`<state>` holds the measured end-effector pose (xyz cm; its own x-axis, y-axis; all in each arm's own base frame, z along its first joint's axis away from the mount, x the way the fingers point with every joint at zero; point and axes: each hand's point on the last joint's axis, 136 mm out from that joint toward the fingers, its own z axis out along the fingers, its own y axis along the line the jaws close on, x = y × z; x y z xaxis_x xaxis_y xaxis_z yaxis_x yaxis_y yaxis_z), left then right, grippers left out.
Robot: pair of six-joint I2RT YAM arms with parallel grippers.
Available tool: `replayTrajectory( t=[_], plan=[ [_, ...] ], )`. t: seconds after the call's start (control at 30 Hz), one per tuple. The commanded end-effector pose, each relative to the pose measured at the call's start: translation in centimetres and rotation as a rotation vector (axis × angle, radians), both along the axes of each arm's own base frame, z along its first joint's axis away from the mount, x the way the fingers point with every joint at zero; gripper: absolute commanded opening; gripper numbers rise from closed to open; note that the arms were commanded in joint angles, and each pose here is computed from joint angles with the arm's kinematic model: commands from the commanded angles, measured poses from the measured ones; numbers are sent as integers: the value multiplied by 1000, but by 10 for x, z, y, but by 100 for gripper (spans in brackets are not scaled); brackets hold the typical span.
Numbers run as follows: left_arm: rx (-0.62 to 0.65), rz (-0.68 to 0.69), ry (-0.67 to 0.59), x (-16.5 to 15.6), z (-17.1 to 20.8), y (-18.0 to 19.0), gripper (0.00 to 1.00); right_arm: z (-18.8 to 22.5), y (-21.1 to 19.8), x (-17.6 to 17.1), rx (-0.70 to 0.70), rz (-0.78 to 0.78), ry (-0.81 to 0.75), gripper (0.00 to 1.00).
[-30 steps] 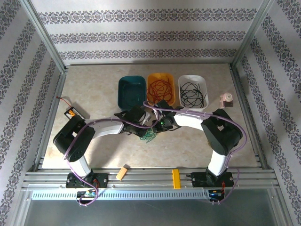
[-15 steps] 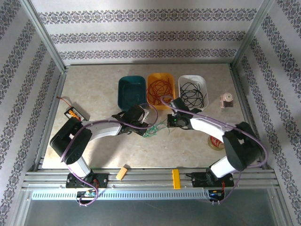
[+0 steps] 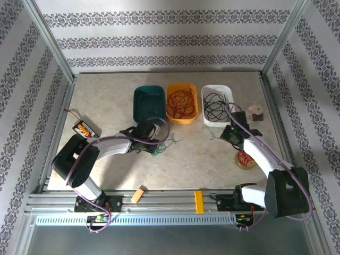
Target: Untangle the cables
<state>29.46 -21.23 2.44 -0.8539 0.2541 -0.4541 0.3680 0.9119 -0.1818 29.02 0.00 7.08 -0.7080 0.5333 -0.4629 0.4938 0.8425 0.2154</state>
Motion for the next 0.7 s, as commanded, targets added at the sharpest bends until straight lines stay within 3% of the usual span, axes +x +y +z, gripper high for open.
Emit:
replayTrajectory(
  t=[0.0, 0.2, 0.4, 0.43, 0.47, 0.57, 0.67],
  plan=[
    [128, 38, 101, -20, -20, 30, 0, -5, -15, -15, 38, -87, 4, 0],
    [32, 16, 94, -18, -16, 11, 0, 42, 28, 1, 111, 103, -175, 0],
    [-120, 0, 8, -15, 10, -6, 0, 120, 84, 2, 134, 284, -361, 0],
    [-144, -8, -5, -14, 15, -9, 7, 130, 92, 3, 138, 301, -381, 0],
    [-160, -8, -21, -14, 19, -10, 21, 141, 103, 5, 144, 326, -401, 0],
    [-191, 5, -87, -7, 39, -11, 39, 167, 136, 17, 164, 392, -447, 0],
    [-222, 80, -210, 9, 73, -4, 81, 179, 176, 35, 171, 474, -451, 0]
  ],
)
